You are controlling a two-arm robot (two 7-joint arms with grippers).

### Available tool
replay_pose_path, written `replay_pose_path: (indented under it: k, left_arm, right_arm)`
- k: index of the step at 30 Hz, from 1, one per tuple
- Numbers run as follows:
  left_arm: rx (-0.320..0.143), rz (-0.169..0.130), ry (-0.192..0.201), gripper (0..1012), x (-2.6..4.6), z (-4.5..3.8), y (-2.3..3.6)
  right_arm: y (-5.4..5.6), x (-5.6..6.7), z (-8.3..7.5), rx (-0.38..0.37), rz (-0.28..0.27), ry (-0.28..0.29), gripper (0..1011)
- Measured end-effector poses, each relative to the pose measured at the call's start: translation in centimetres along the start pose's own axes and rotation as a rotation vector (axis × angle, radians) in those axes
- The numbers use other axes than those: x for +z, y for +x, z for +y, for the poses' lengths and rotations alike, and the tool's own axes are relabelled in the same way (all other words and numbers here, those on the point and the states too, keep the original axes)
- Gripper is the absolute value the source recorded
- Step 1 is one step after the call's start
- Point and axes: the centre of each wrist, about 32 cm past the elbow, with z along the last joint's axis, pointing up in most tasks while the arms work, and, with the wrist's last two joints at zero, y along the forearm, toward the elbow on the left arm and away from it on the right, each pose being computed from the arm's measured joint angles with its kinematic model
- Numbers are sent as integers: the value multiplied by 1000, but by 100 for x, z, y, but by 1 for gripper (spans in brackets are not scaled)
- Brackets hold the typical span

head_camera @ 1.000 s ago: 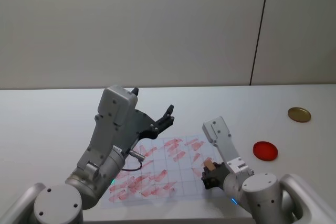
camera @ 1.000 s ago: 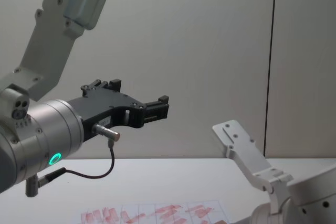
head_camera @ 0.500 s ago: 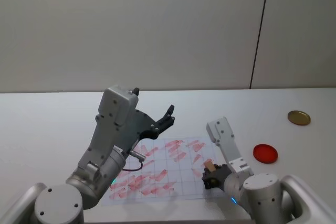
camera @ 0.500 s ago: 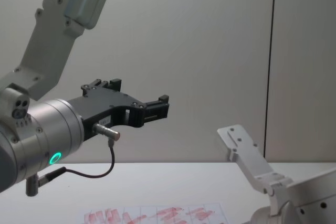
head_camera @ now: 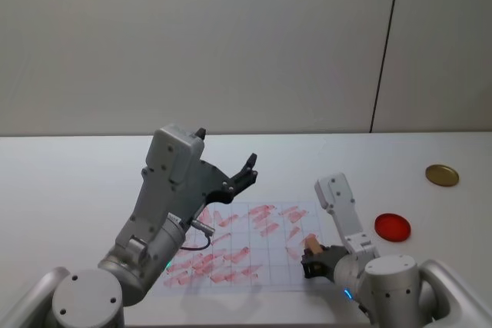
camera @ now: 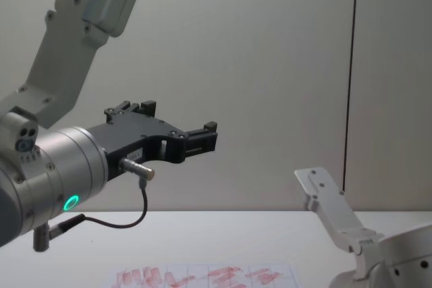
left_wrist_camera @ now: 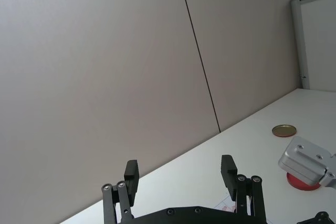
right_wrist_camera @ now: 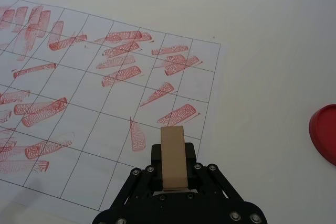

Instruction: Use the one hand to pick up the stamp and affix it onto the A4 paper.

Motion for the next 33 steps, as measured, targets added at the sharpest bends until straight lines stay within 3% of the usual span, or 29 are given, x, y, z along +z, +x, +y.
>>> replay_pose_path:
  k: [18, 28, 33]
  left_arm:
    - [0, 0, 0, 993, 0, 0, 0]
    - [0, 0, 0, 993, 0, 0, 0]
    - [0, 0, 0, 993, 0, 0, 0]
  right_arm:
    - [41, -4, 14, 5, 39, -4, 220]
    - [38, 64, -114, -10, 14, 55, 220]
    - [38, 233, -266, -18, -2, 122, 220]
